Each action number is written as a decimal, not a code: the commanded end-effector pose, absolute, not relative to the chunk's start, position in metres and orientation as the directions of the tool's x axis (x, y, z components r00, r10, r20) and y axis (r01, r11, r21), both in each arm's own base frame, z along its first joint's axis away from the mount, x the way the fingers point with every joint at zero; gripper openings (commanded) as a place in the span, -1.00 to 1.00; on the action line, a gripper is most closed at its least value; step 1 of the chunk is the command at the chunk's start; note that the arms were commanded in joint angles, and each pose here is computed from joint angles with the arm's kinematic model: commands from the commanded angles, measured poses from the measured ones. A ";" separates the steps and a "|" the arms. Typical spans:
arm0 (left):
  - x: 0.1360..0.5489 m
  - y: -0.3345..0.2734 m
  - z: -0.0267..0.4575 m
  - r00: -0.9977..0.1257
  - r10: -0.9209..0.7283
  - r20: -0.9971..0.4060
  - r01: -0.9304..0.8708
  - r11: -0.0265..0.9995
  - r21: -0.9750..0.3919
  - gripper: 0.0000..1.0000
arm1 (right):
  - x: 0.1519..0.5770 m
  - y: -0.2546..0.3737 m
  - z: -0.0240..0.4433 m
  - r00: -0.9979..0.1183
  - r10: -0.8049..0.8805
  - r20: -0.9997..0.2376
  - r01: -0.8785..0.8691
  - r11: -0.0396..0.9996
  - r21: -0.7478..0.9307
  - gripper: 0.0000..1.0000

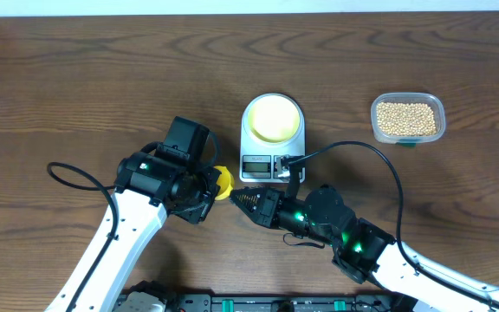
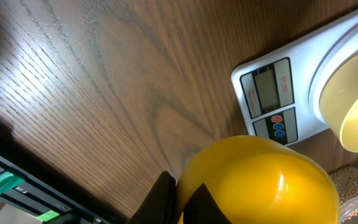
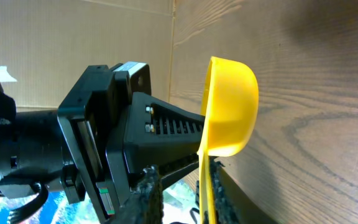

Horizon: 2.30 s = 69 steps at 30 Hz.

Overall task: Scoop item into bowl and weigh 50g on scale
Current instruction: 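Release the left gripper and hold the scoop with the right gripper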

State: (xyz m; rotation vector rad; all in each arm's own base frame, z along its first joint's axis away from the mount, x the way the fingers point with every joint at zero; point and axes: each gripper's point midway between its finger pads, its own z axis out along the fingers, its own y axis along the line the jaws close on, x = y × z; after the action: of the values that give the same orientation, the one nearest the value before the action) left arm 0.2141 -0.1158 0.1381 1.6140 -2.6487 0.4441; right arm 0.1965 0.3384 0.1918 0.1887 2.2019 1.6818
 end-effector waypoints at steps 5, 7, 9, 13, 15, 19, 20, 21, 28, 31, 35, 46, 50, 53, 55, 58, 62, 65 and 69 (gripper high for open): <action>0.215 -0.107 0.133 -0.439 -0.893 0.101 -0.886 0.411 -0.213 -0.86 | 0.201 0.336 0.188 -0.912 0.356 -0.202 -0.095 0.297 0.950 -0.62; 0.215 -0.107 0.133 -0.439 -0.893 0.101 -0.886 0.411 -0.213 -0.86 | 0.202 0.336 0.188 -0.911 0.359 -0.203 -0.095 0.298 0.950 -0.63; 0.215 -0.107 0.133 -0.439 -0.893 0.101 -0.886 0.411 -0.213 -0.86 | 0.202 0.336 0.188 -0.911 0.359 -0.203 -0.094 0.298 0.950 -0.62; 0.215 -0.107 0.133 -0.434 -0.895 0.102 -0.888 0.407 -0.213 -0.86 | 0.202 0.336 0.187 -0.911 0.358 -0.202 -0.093 0.300 0.949 -0.59; 0.215 -0.107 0.133 -0.432 -0.896 0.102 -0.889 0.405 -0.213 -0.86 | 0.202 0.336 0.186 -0.912 0.358 -0.201 -0.090 0.303 0.949 -0.58; 0.216 -0.105 0.133 -0.431 -0.897 0.096 -0.889 0.405 -0.212 -0.86 | 0.203 0.337 0.182 -0.913 0.365 -0.182 -0.068 0.304 0.950 -0.59; 0.216 -0.105 0.133 -0.431 -0.897 0.095 -0.889 0.405 -0.212 -0.86 | 0.203 0.337 0.181 -0.913 0.365 -0.182 -0.066 0.307 0.949 -0.60; 0.216 -0.105 0.133 -0.431 -0.897 0.095 -0.889 0.405 -0.212 -0.86 | 0.203 0.337 0.180 -0.913 0.364 -0.181 -0.065 0.310 0.949 -0.63; 0.216 -0.105 0.133 -0.432 -0.897 0.095 -0.889 0.405 -0.212 -0.85 | 0.203 0.337 0.179 -0.914 0.364 -0.180 -0.063 0.311 0.948 -0.70; 0.216 -0.105 0.133 -0.432 -0.897 0.095 -0.889 0.405 -0.212 -0.87 | 0.203 0.338 0.180 -0.914 0.364 -0.180 -0.064 0.308 0.949 -0.74; 0.216 -0.105 0.133 -0.432 -0.897 0.095 -0.889 0.405 -0.212 -0.85 | 0.203 0.338 0.180 -0.915 0.372 -0.156 -0.041 0.299 0.953 -0.81; 0.216 -0.105 0.133 -0.432 -0.897 0.095 -0.889 0.406 -0.212 -0.86 | 0.203 0.338 0.180 -0.916 0.371 -0.156 -0.041 0.300 0.953 -0.97; 0.216 -0.105 0.133 -0.432 -0.897 0.095 -0.889 0.406 -0.211 -0.86 | 0.203 0.337 0.179 -0.916 0.370 -0.157 -0.042 0.301 0.953 -0.98; 0.214 -0.105 0.133 -0.432 -0.897 0.096 -0.890 0.407 -0.204 -0.86 | 0.203 0.338 0.179 -0.916 0.363 -0.172 -0.058 0.306 0.950 -0.98; 0.211 -0.104 0.132 -0.431 -0.897 0.097 -0.893 0.408 -0.192 -0.85 | 0.200 0.339 0.180 -0.921 0.341 -0.188 -0.079 0.309 0.948 -0.98; 0.210 -0.103 0.132 -0.430 -0.898 0.097 -0.894 0.408 -0.186 -0.85 | 0.197 0.340 0.180 -0.927 0.327 -0.184 -0.080 0.306 0.949 -0.98; 0.210 -0.103 0.132 -0.430 -0.898 0.097 -0.894 0.408 -0.186 -0.84 | 0.197 0.340 0.180 -0.925 0.322 -0.201 -0.096 0.312 0.945 -0.98; 0.210 -0.103 0.132 -0.430 -0.898 0.098 -0.894 0.408 -0.187 -0.84 | 0.197 0.340 0.180 -0.926 0.321 -0.201 -0.097 0.312 0.945 -0.97; 0.210 -0.103 0.132 -0.430 -0.898 0.098 -0.894 0.408 -0.187 -0.85 | 0.195 0.341 0.180 -0.930 0.306 -0.205 -0.106 0.310 0.945 -0.97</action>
State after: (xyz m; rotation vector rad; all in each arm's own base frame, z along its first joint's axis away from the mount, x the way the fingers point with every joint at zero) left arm 0.2122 -0.1061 0.1356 1.6725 -2.6525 0.3708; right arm 0.1997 0.3384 0.1812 0.2315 2.2321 1.6563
